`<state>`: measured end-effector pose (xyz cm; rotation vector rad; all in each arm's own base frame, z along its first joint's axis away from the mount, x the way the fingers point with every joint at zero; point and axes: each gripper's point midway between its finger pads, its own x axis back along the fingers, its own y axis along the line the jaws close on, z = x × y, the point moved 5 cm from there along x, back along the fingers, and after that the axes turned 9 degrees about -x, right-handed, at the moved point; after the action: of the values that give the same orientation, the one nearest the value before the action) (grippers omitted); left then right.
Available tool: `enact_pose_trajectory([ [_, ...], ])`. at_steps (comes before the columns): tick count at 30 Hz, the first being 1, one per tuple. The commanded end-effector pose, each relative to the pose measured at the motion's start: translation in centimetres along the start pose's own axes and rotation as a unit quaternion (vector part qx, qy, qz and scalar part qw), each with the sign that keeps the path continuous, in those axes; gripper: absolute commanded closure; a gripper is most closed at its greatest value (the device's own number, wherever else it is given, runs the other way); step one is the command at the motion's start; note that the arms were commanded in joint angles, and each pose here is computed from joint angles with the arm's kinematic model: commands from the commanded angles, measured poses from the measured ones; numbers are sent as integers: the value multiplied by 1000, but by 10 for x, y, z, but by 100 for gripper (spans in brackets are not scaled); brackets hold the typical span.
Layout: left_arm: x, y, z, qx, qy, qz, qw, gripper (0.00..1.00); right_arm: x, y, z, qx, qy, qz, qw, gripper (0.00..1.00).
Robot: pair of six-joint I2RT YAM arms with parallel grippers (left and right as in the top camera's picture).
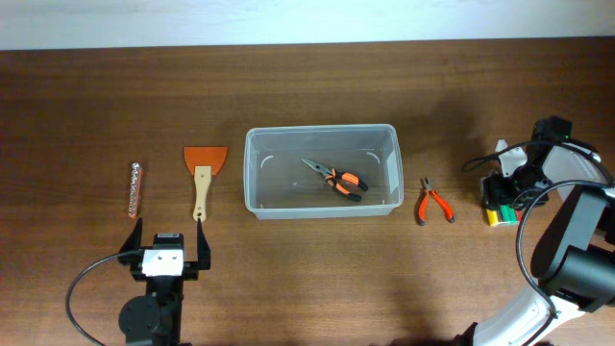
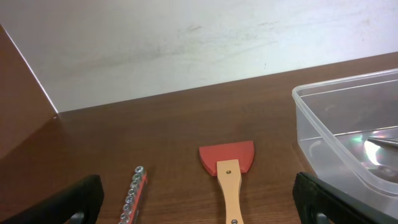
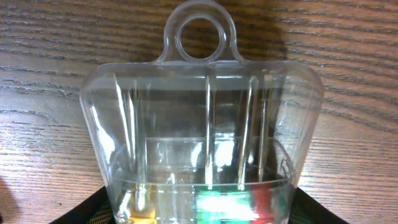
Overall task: Pack container
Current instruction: 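Lower the right gripper and grasp the screwdriver case, then lift the screwdriver case and carry it over the container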
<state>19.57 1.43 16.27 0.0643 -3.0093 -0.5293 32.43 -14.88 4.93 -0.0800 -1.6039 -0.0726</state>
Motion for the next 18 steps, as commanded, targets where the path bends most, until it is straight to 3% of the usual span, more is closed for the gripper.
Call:
enact_pose_trajectory([
  [1, 0, 1, 3, 5, 2, -6, 1000, 1, -4, 1, -2, -2, 9, -10, 1000, 38],
  [7, 0, 1, 3, 5, 2, -6, 1000, 1, 12, -2, -13, -2, 0, -7, 1000, 42],
  [13, 0, 1, 3, 5, 2, -6, 1000, 1, 31, -6, -24, -2, -7, -5, 1000, 55],
  [18, 0, 1, 3, 5, 2, -6, 1000, 1, 52, -8, -34, 0, -17, -3, 1000, 55],
])
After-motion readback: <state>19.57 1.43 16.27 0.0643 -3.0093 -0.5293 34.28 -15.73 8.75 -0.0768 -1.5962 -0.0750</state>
